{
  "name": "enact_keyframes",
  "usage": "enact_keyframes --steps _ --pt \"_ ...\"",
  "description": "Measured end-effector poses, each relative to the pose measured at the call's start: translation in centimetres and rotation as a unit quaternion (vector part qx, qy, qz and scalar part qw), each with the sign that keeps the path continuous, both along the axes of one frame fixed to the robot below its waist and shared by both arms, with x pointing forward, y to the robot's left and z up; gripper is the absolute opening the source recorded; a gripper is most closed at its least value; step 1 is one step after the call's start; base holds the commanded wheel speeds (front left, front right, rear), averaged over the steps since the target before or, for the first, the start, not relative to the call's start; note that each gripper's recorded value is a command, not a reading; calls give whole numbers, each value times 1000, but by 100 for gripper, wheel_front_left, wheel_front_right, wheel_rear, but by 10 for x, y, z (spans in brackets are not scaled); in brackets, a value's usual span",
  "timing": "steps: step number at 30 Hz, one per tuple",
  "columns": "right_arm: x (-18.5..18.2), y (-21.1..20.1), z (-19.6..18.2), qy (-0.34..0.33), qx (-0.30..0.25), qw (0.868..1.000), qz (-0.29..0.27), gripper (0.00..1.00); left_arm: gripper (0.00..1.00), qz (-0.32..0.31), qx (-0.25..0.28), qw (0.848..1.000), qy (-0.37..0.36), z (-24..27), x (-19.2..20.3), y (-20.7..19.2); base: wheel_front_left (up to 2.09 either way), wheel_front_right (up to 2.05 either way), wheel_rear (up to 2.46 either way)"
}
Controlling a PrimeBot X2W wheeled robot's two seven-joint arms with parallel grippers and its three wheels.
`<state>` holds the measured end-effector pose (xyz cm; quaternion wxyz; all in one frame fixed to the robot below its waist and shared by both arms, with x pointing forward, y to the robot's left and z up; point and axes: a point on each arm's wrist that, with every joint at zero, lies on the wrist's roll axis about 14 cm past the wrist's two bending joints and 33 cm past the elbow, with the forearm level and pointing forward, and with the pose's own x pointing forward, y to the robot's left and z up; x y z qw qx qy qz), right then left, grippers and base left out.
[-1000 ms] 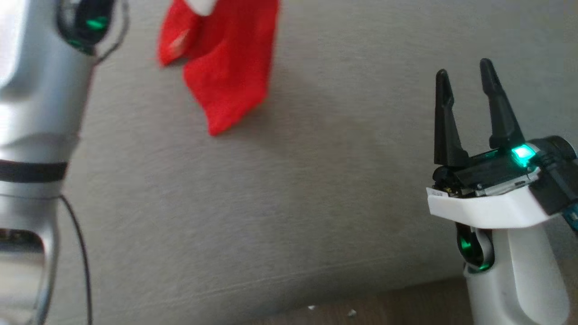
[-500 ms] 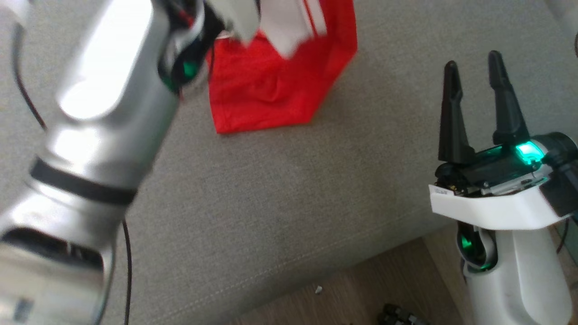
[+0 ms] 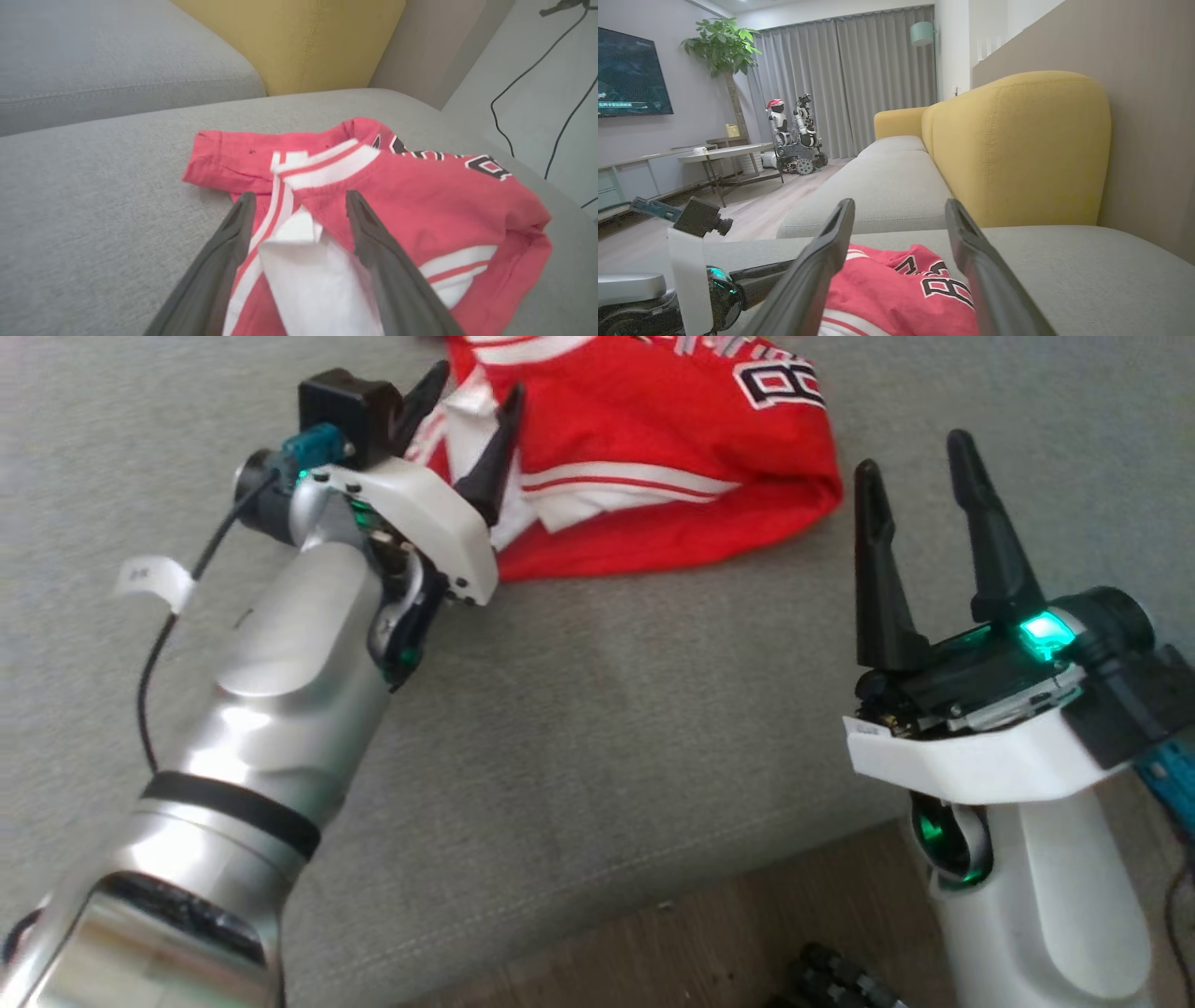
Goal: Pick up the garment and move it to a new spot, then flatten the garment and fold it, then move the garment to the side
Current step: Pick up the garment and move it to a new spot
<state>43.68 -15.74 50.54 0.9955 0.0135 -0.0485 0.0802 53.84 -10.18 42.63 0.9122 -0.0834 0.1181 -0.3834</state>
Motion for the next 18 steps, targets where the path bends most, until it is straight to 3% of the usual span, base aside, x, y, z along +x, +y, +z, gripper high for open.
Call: enact_keyframes --steps 7,13,18 --pt "-7 26 -5 9 7 999 35 100 100 71 -67 995 -24 47 -8 33 0 0 0" --pt "-17 51 -7 15 14 997 68 100 100 179 -79 980 -44 58 -50 105 0 0 0" --pt "-26 56 -1 9 9 997 72 100 100 273 -72 956 -83 76 -93 173 0 0 0"
